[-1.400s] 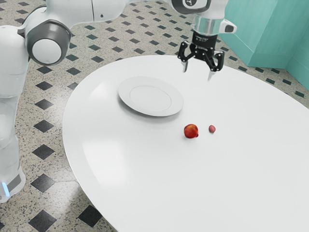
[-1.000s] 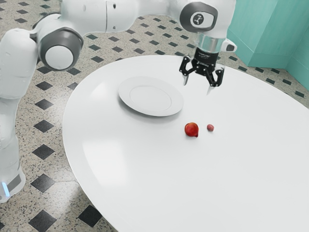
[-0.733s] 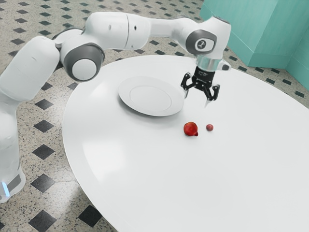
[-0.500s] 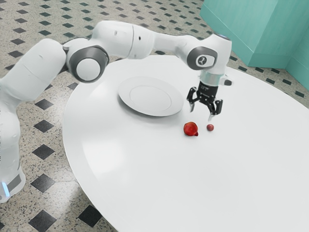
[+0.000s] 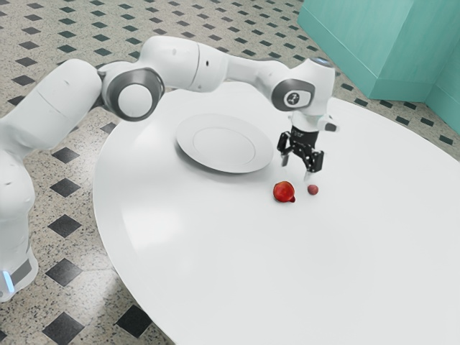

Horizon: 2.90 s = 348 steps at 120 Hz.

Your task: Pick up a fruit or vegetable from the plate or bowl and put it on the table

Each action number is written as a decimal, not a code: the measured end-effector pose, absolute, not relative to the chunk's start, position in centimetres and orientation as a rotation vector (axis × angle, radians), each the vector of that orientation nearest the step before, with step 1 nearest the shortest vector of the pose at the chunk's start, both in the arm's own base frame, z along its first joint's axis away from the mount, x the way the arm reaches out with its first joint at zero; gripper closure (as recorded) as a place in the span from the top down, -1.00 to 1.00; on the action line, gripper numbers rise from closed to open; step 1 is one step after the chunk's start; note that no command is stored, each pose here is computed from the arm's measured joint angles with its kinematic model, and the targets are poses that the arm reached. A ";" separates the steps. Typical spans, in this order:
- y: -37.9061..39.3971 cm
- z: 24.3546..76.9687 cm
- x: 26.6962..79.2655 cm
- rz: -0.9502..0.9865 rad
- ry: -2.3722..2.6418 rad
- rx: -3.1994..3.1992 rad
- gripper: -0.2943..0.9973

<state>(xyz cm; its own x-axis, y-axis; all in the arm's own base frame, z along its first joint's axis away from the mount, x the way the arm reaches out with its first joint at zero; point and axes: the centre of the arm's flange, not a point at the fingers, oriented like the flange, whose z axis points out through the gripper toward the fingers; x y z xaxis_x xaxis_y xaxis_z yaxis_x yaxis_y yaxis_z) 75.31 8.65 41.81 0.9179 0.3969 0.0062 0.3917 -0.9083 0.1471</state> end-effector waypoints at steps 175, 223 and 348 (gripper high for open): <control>2.4 39.5 75.3 0.097 0.266 3.008 0.53; 2.2 40.9 71.7 0.066 0.272 3.049 0.53; 8.6 45.2 69.3 0.145 0.502 3.041 -0.01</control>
<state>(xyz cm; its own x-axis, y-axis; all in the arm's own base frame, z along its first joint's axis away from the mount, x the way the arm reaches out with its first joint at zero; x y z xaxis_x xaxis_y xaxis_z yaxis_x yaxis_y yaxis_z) 69.30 8.65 45.20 0.9426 0.3232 0.0833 0.3180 -0.9455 0.0702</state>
